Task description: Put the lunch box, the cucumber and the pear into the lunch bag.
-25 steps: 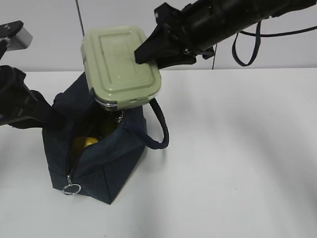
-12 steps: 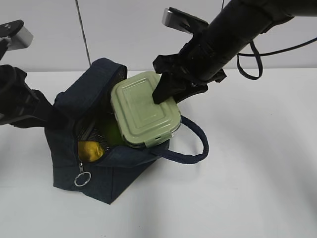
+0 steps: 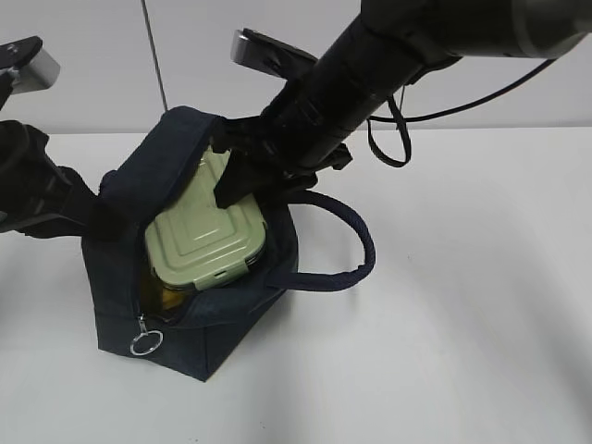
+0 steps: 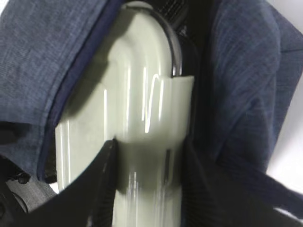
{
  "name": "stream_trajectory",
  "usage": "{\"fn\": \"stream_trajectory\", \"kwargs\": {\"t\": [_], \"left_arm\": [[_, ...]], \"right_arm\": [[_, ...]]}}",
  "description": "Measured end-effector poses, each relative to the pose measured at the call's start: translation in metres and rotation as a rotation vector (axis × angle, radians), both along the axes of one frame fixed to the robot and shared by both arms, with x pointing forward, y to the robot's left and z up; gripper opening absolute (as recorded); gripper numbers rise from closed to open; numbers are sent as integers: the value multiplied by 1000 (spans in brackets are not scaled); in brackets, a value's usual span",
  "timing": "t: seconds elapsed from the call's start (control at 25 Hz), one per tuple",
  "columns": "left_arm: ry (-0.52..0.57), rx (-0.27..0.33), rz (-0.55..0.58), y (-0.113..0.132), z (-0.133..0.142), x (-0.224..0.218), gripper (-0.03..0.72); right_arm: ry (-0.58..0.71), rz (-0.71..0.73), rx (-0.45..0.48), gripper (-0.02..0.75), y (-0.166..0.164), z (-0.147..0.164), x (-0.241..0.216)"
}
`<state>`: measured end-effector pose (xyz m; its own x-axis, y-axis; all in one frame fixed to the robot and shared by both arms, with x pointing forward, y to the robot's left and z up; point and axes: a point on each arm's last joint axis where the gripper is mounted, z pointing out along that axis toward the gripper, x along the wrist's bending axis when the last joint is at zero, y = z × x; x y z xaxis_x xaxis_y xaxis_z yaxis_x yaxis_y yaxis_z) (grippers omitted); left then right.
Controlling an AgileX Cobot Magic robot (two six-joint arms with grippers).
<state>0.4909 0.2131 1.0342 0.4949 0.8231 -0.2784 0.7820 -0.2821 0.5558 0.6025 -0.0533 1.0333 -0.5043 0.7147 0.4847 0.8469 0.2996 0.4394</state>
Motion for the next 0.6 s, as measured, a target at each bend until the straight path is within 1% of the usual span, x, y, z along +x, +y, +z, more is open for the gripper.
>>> {"fn": "stream_trajectory", "kwargs": {"t": [0.24,0.32,0.36,0.44,0.48,0.52,0.6], "left_arm": [[0,0,-2,-1,0,0,1],[1,0,-4,-1,0,0,1],[1,0,-4,-1,0,0,1],[1,0,-4,-1,0,0,1],[1,0,-4,-1,0,0,1],[2,0,-4,-1,0,0,1],[5,-2,-5,-1,0,-1,1]], "right_arm": [[33,-13,12,269,8,-12,9],[32,2,6,279,8,-15,9],[27,14,7,300,9,-15,9],[15,47,4,370,9,-15,8],[11,61,13,444,10,-12,8],[0,68,23,490,11,-8,8],[-28,75,36,546,11,3,6]]}}
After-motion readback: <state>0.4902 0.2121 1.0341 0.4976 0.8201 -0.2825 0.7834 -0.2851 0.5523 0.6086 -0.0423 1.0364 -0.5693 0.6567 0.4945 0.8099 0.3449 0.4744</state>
